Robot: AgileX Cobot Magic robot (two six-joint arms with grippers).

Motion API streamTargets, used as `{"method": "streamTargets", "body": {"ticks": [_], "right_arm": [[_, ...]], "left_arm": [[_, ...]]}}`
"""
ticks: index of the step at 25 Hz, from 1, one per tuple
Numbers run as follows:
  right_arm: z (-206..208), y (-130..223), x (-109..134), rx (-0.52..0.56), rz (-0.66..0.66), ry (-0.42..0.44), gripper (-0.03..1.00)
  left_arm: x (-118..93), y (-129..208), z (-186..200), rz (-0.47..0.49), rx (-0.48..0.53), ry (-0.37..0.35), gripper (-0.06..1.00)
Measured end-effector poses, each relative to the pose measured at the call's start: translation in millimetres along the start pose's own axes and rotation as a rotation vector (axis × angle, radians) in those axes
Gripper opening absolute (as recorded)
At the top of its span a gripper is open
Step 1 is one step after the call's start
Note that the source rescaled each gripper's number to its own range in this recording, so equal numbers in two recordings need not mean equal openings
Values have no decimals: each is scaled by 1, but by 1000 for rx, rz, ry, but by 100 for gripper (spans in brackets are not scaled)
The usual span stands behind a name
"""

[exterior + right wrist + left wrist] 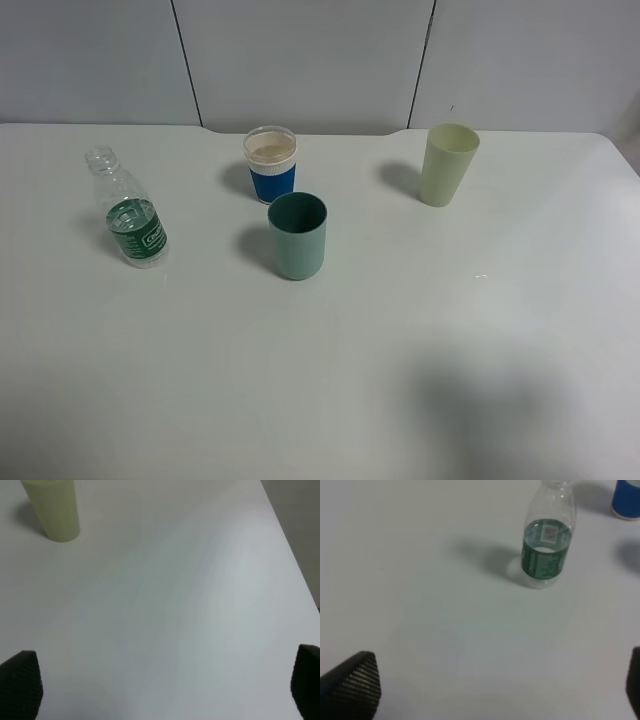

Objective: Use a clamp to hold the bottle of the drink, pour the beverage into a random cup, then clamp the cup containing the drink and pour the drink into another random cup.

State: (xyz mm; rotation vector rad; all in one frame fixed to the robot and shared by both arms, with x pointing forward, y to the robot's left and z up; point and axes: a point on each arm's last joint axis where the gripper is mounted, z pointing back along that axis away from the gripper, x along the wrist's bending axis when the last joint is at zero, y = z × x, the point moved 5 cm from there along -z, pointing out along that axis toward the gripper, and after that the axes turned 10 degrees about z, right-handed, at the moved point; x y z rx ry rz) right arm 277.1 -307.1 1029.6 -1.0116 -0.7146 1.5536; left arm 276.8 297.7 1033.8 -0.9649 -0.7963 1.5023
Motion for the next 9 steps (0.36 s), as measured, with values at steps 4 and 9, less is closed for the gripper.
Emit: {"method": "streamTargets", "body": {"ticks": [4,9], "right_arm": [[0,0,0,0,-1,0,100],[0,0,0,0,0,1,100]], "left_arm": [[0,0,0,0,0,0,100],[0,0,0,0,0,0,100]]}}
